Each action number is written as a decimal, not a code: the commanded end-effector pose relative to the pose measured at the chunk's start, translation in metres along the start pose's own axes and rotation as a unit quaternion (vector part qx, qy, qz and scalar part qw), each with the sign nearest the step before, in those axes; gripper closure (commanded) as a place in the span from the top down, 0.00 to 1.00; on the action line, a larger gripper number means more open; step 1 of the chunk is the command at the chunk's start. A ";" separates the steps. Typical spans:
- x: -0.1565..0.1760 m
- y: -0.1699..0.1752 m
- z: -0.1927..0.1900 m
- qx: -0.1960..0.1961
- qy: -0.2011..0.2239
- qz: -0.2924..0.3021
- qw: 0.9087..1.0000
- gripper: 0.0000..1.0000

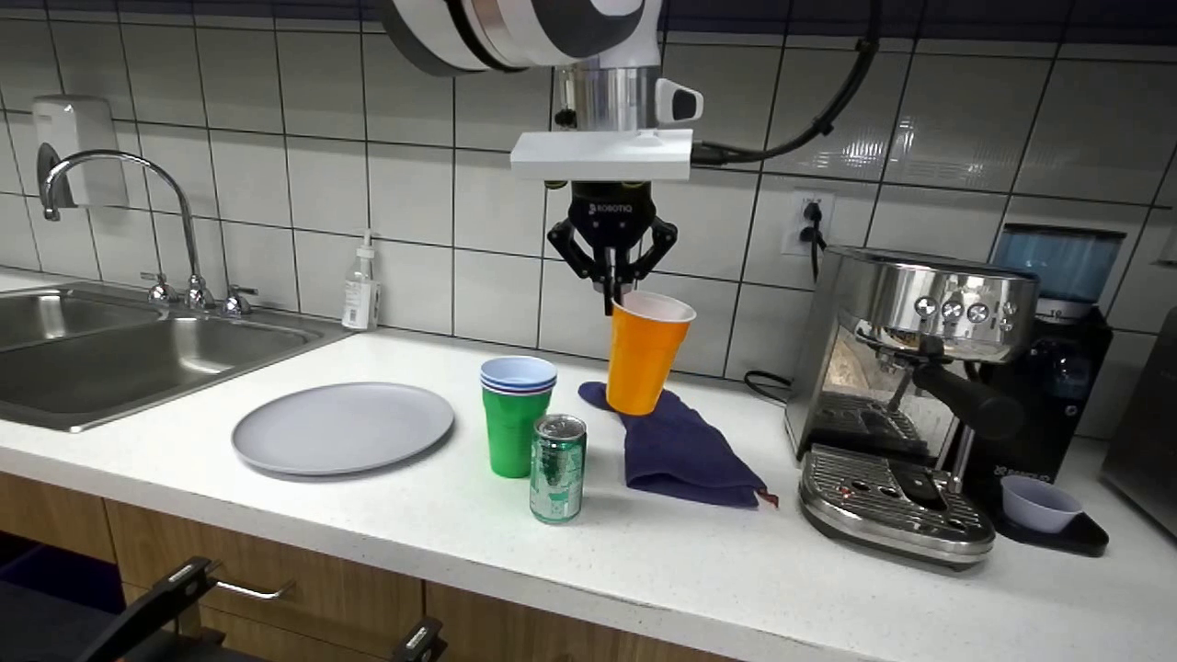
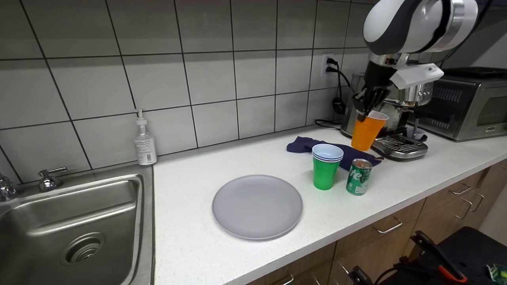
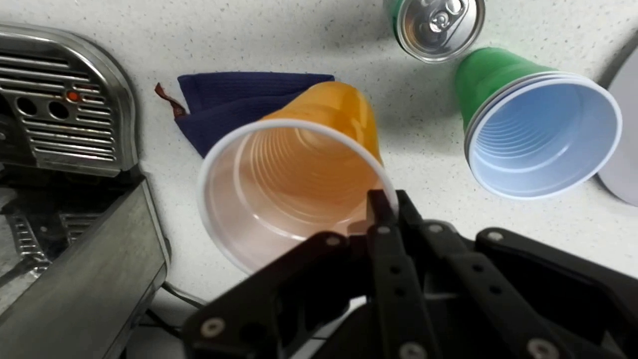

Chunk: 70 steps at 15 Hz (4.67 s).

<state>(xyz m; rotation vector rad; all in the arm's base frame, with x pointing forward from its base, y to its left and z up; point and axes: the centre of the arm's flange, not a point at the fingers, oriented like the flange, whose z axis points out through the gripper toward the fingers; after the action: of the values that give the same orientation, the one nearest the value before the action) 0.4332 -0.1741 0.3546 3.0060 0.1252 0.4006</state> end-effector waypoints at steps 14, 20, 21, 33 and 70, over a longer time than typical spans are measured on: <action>0.024 -0.049 -0.036 0.014 0.018 -0.066 0.998 0.01; 0.027 -0.069 -0.052 0.020 0.019 -0.082 0.996 0.01; 0.026 -0.072 -0.054 0.022 0.015 -0.082 0.996 0.01; 0.026 -0.103 -0.064 0.041 -0.004 -0.066 0.997 0.01; 0.035 -0.120 -0.004 0.017 -0.011 -0.074 0.997 0.01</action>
<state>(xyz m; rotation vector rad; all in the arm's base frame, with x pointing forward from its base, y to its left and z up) 0.4535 -0.0505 0.3585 3.0365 0.3718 0.3444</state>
